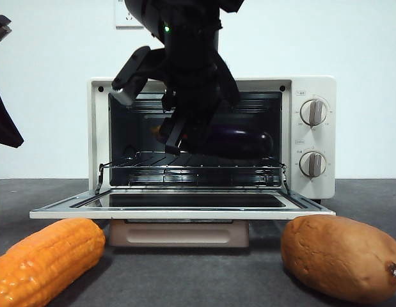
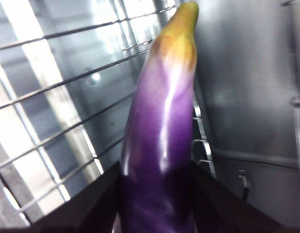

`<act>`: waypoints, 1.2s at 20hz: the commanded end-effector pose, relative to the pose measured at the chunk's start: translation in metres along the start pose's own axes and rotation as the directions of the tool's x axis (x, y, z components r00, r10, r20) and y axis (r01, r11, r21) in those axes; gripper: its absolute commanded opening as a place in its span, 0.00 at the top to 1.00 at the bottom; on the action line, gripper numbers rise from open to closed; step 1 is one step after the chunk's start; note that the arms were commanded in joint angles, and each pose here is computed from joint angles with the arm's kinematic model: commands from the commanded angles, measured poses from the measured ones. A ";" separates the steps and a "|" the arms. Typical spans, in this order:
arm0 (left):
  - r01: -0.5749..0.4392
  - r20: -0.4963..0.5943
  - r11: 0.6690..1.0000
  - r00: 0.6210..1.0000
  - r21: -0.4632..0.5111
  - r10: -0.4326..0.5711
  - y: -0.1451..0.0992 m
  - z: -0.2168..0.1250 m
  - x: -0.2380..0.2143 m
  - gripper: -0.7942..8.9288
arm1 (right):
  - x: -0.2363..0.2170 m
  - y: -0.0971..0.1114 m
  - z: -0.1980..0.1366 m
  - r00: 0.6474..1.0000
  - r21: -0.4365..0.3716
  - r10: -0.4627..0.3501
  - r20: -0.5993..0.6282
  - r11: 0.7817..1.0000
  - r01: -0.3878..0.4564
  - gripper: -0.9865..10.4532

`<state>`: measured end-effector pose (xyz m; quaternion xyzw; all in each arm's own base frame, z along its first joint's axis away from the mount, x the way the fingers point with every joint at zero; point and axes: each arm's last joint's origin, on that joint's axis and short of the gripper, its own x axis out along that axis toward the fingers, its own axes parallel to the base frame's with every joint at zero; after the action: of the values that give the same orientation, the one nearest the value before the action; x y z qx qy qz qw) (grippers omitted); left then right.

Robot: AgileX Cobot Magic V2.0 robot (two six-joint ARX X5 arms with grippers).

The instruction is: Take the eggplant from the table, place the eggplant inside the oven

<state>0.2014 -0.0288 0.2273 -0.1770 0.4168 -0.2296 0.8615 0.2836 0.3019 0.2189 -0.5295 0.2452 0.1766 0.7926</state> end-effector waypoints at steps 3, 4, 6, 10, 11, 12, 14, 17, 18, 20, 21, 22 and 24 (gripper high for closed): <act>0.006 0.005 1.000 1.000 0.009 -0.006 0.000 0.002 0.001 0.91 | 0.004 0.006 0.004 1.000 0.063 -0.001 0.000 0.998 0.001 0.63; 0.005 0.004 1.000 1.000 0.009 -0.005 0.000 0.002 0.001 0.91 | 0.004 0.006 0.005 1.000 0.066 -0.001 0.001 0.998 0.001 0.63; 0.005 0.005 1.000 1.000 0.010 -0.005 0.000 0.002 0.001 0.91 | 0.003 0.008 0.005 1.000 0.070 0.001 0.004 0.998 -0.001 0.63; 0.005 0.004 1.000 1.000 0.013 -0.005 0.000 0.002 0.001 0.91 | -0.003 0.014 0.010 1.000 0.058 0.006 0.021 0.998 -0.007 0.63; 0.005 0.004 1.000 1.000 0.013 -0.005 0.000 0.002 0.001 0.91 | -0.005 0.016 0.011 1.000 0.055 0.008 0.027 0.998 -0.009 0.63; 0.004 0.002 1.000 1.000 0.012 -0.004 0.000 0.002 0.002 0.91 | -0.007 0.017 0.013 1.000 0.052 0.003 0.029 0.999 -0.005 0.63; 0.003 -0.005 1.000 1.000 0.011 -0.003 0.002 0.002 0.003 0.91 | -0.010 0.020 0.015 1.000 0.047 -0.007 0.030 0.999 0.005 0.63; -0.004 -0.017 1.000 1.000 0.006 0.005 0.005 0.002 0.008 0.91 | -0.017 0.019 0.017 0.999 0.063 -0.008 0.048 0.998 0.005 0.63; -0.015 -0.016 1.000 1.000 0.007 0.015 0.006 0.003 0.011 0.91 | -0.023 0.018 0.019 0.998 0.071 -0.012 0.062 0.997 0.007 0.63; -0.015 -0.014 1.000 1.000 0.008 0.015 0.009 0.005 0.017 0.91 | -0.041 0.011 0.023 0.994 0.097 -0.021 0.107 0.995 0.011 0.64; -0.016 -0.018 1.000 1.000 0.006 0.016 0.012 0.006 0.021 0.91 | -0.054 0.005 0.025 0.991 0.127 -0.025 0.133 0.992 0.008 0.64; -0.018 -0.031 1.000 0.999 -0.001 0.018 0.015 0.006 0.026 0.91 | -0.067 -0.001 0.025 0.987 0.155 -0.031 0.159 0.988 0.006 0.64; -0.027 -0.075 0.999 0.997 -0.027 0.025 0.024 0.005 0.041 0.91 | -0.099 -0.016 0.025 0.974 0.203 -0.045 0.222 0.979 -0.001 0.66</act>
<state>0.2325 -0.0307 0.1921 -0.1814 0.4569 -0.2168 0.8434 0.2182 0.3110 0.2954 -0.4399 0.1668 0.1992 0.8596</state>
